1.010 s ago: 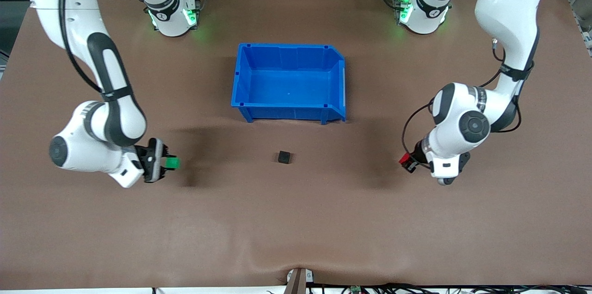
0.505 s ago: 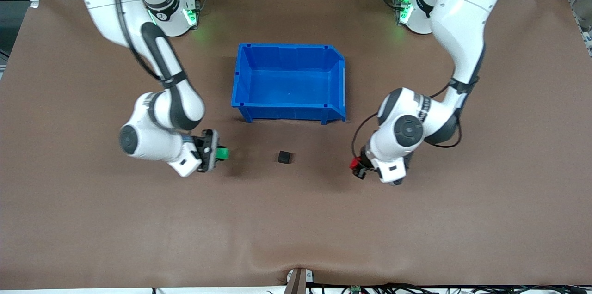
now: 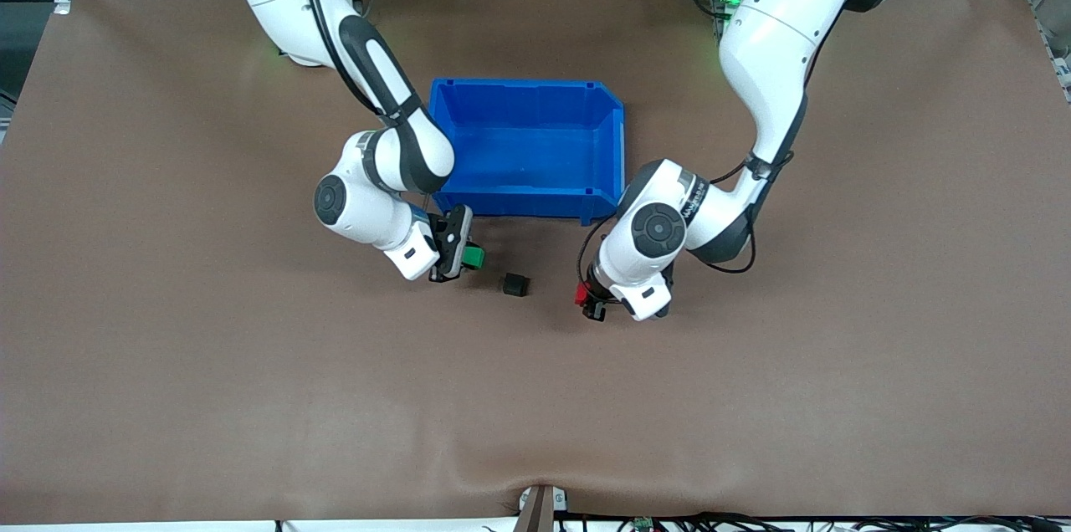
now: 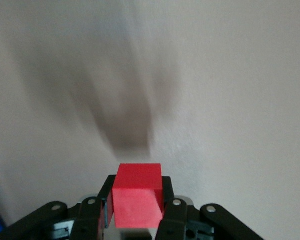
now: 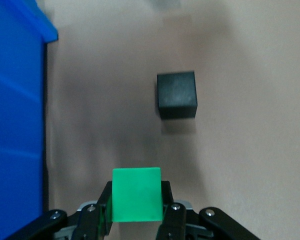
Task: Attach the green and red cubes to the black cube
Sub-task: 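Place the green cube against the black cube with the right gripper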
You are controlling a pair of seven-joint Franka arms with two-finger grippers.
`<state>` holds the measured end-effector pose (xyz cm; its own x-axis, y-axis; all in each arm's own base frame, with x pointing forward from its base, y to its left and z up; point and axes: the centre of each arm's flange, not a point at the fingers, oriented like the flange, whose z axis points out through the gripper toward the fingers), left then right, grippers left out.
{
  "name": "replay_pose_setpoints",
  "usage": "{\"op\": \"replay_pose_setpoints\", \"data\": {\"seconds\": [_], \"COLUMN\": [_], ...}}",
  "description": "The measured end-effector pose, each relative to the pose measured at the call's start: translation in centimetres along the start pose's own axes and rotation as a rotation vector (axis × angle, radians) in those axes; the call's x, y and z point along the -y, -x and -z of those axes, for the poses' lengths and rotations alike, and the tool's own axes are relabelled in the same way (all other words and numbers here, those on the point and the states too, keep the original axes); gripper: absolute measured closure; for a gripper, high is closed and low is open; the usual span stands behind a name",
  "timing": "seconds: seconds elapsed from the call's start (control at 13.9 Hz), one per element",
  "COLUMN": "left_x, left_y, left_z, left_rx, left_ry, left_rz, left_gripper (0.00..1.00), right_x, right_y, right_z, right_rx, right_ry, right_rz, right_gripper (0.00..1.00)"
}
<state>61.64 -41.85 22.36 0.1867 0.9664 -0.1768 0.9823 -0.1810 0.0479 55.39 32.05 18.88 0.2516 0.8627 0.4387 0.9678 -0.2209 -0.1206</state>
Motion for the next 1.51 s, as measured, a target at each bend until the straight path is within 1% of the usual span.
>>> {"op": "replay_pose_setpoints", "data": {"seconds": [0.36, 0.65, 1.08, 1.15, 1.3, 1.37, 1.44, 1.51], "left_x": [0.3, 0.5, -0.2, -0.2, -0.3, -0.3, -0.3, -0.3], "left_y": [2.2, 4.0, 3.7, 3.7, 3.7, 3.7, 3.7, 3.7], "left_z": [-2.7, -3.1, -2.4, -2.3, -2.3, -2.3, -2.3, -2.3], "left_rx": [0.038, 0.024, 0.020, 0.020, 0.020, 0.021, 0.022, 0.024], "left_ry": [0.073, 0.095, 0.115, 0.116, 0.117, 0.116, 0.116, 0.116], "left_rz": [0.022, 0.000, 0.004, 0.003, 0.004, 0.014, 0.034, 0.057], "left_gripper": [0.60, 0.60, 0.60, 0.60, 0.60, 0.60, 0.60, 0.60], "right_x": [-0.8, -1.9, -2.5, -2.5, -2.5, -2.5, -2.6, -2.9], "right_y": [-1.8, -2.7, -2.8, -2.6, -2.4, -2.4, -2.6, -3.0], "right_z": [-0.7, -1.7, -3.1, -3.3, -3.7, -3.7, -3.5, -3.1], "right_rx": [-0.034, -0.043, -0.038, -0.035, -0.029, -0.031, -0.034, -0.040], "right_ry": [0.020, 0.032, 0.032, 0.030, 0.027, 0.030, 0.034, 0.042], "right_rz": [-0.001, 0.013, 0.018, 0.017, 0.016, 0.016, 0.018, 0.022], "right_gripper": [0.60, 0.60, 0.60, 0.56, 0.36, 0.25, 0.13, 0.04]}}
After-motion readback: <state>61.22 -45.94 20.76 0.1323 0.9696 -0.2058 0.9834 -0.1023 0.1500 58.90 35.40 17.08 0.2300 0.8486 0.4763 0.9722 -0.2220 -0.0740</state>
